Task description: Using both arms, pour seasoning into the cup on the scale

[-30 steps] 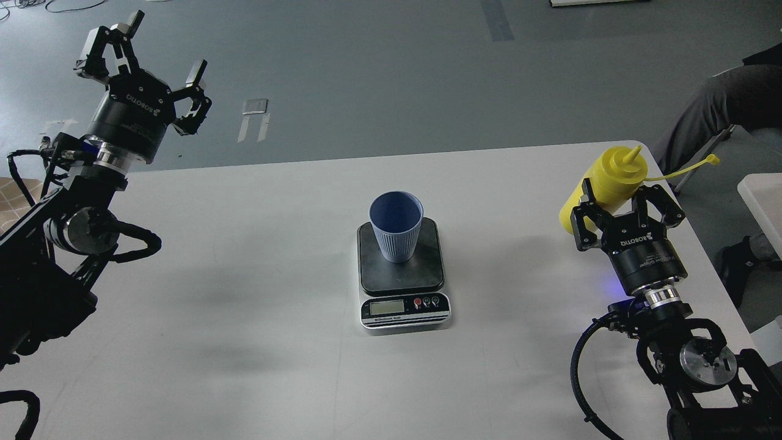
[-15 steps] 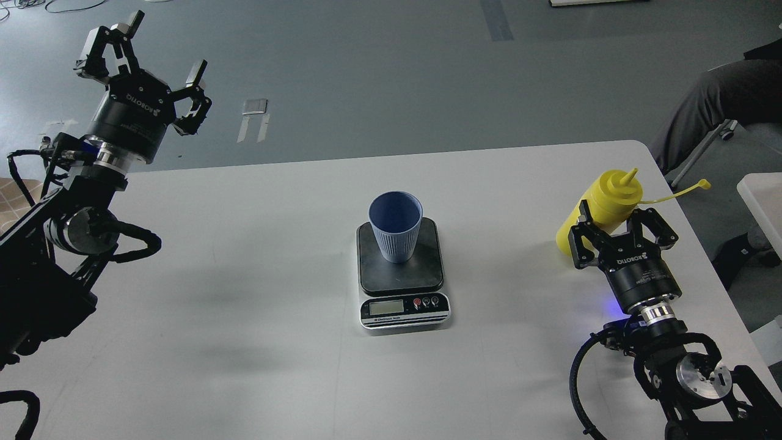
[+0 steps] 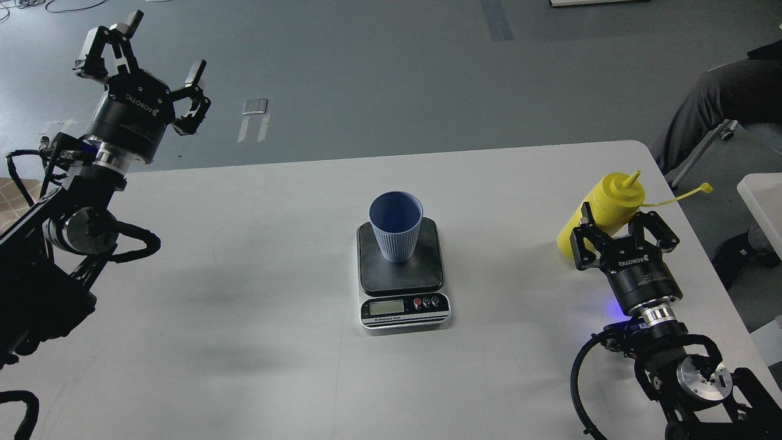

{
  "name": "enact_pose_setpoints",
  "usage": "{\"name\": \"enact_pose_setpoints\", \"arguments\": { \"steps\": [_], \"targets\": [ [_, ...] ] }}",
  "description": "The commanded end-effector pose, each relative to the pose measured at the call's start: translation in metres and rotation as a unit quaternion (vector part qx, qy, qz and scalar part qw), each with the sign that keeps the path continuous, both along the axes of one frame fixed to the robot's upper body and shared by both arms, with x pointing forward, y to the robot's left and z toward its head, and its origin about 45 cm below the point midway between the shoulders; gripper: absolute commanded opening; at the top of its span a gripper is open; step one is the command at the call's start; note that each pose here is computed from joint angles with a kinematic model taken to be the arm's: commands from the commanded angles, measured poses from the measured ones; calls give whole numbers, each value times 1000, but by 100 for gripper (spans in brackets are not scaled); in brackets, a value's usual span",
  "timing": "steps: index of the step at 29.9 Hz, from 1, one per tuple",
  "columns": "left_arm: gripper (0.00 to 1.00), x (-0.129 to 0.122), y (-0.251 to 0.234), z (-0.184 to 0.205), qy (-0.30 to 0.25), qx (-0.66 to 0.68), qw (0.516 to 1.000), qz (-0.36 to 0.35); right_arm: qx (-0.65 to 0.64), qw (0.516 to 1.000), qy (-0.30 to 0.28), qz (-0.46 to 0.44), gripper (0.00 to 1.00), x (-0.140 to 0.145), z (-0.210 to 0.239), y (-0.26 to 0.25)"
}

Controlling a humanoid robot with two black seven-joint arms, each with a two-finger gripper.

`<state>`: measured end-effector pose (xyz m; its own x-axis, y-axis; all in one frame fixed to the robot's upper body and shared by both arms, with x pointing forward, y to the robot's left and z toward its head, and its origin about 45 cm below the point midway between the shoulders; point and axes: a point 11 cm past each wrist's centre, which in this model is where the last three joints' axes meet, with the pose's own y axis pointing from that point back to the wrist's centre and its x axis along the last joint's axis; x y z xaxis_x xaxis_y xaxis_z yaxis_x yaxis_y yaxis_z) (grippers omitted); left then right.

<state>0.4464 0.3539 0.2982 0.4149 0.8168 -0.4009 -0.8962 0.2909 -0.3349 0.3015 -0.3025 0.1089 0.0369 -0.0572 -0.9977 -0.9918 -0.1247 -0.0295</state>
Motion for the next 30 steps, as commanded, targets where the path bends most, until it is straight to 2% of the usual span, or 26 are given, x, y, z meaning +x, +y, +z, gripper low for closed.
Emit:
{"name": "enact_pose_setpoints", "arguments": {
  "steps": [1,2,3,15,30],
  "targets": [
    [97,0,0,0,-1,0,1000,0,1,1000,0,-1,80,-1,0,0],
    [97,0,0,0,-1,0,1000,0,4,1000,2,-2,89,-1,-1,-1],
    [97,0,0,0,-1,0,1000,0,7,1000,4,-4,92,-1,-1,-1],
    [97,0,1,0,-1,0,1000,1,13,1000,7,-8,95,-15,-4,-3],
    [97,0,0,1,-1,-1,1000,1,15,999,29,-22,96,-65,-13,-9]
  ]
}}
